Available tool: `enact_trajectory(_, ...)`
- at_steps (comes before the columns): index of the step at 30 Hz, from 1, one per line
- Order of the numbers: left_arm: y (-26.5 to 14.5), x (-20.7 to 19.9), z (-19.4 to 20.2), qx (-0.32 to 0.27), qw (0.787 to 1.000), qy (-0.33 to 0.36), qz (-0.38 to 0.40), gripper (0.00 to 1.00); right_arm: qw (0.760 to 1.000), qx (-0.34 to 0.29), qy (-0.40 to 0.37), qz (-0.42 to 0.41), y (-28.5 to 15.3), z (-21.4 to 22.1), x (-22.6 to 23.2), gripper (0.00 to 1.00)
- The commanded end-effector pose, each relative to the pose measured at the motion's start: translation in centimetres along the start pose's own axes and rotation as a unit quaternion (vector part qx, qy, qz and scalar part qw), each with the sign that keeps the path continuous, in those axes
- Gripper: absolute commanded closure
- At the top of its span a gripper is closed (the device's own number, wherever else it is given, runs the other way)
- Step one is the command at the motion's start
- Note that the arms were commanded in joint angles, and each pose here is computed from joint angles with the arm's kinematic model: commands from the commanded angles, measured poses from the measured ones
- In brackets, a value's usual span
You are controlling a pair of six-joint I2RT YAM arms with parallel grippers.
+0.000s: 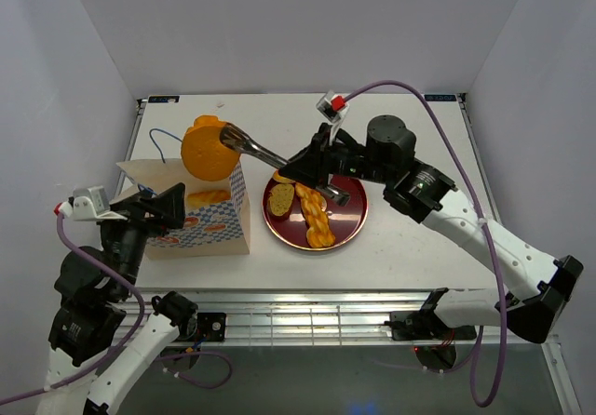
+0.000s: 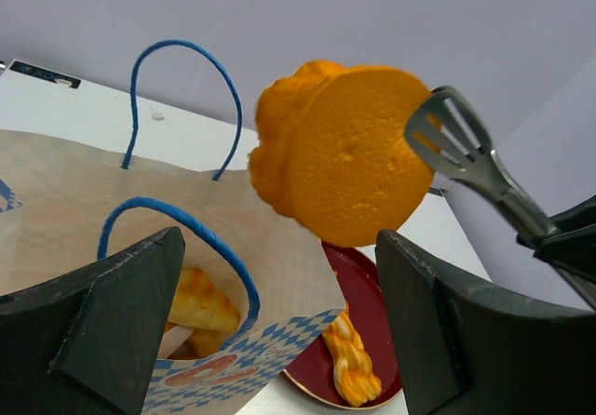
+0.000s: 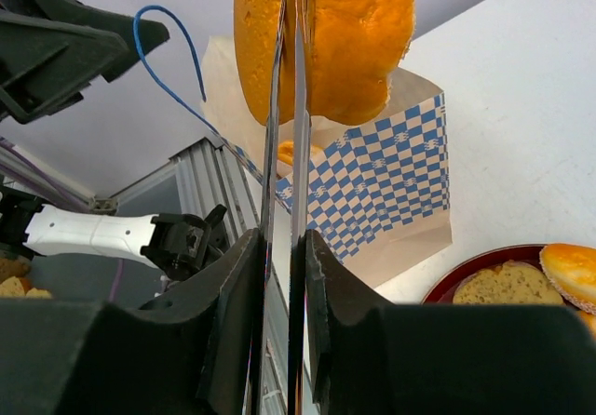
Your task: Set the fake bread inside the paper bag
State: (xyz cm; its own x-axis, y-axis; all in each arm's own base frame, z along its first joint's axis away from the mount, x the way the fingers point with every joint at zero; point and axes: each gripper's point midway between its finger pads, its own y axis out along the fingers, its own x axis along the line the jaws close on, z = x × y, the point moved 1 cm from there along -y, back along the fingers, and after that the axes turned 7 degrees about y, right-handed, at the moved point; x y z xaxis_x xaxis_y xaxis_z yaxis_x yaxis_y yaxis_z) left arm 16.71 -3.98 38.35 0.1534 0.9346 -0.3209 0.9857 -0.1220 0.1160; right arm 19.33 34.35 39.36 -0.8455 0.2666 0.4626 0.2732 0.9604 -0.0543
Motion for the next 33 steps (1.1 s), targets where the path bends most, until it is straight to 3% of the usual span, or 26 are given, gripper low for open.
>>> enact_trajectory(1, -0.6, 0.5, -1.5, -0.021, 1.0, 0.001, -0.012, 0.06, 0.997, -0.054, -0.043, -0.035, 0.9, -3.7, 2.7, 0.87)
enact_trajectory(13, -0.1, 0.6, -1.1, -0.011, 1.0, 0.014, -0.02, 0.07, 0.997, -0.039, -0.047, -0.051, 3.6, -2.0, 3.4, 0.84)
enact_trajectory(27, 0.4, 0.6, 0.1, 0.003, 1.0, 0.016, -0.019, 0.07, 0.997, -0.036, -0.049, -0.048, 3.2, -1.5, 3.6, 0.6)
enact_trajectory(33, 0.4, 0.5, 0.3, 0.006, 1.0, 0.015, -0.018, 0.07, 0.997, -0.035, -0.048, -0.045, 3.0, -1.3, 3.5, 0.57)
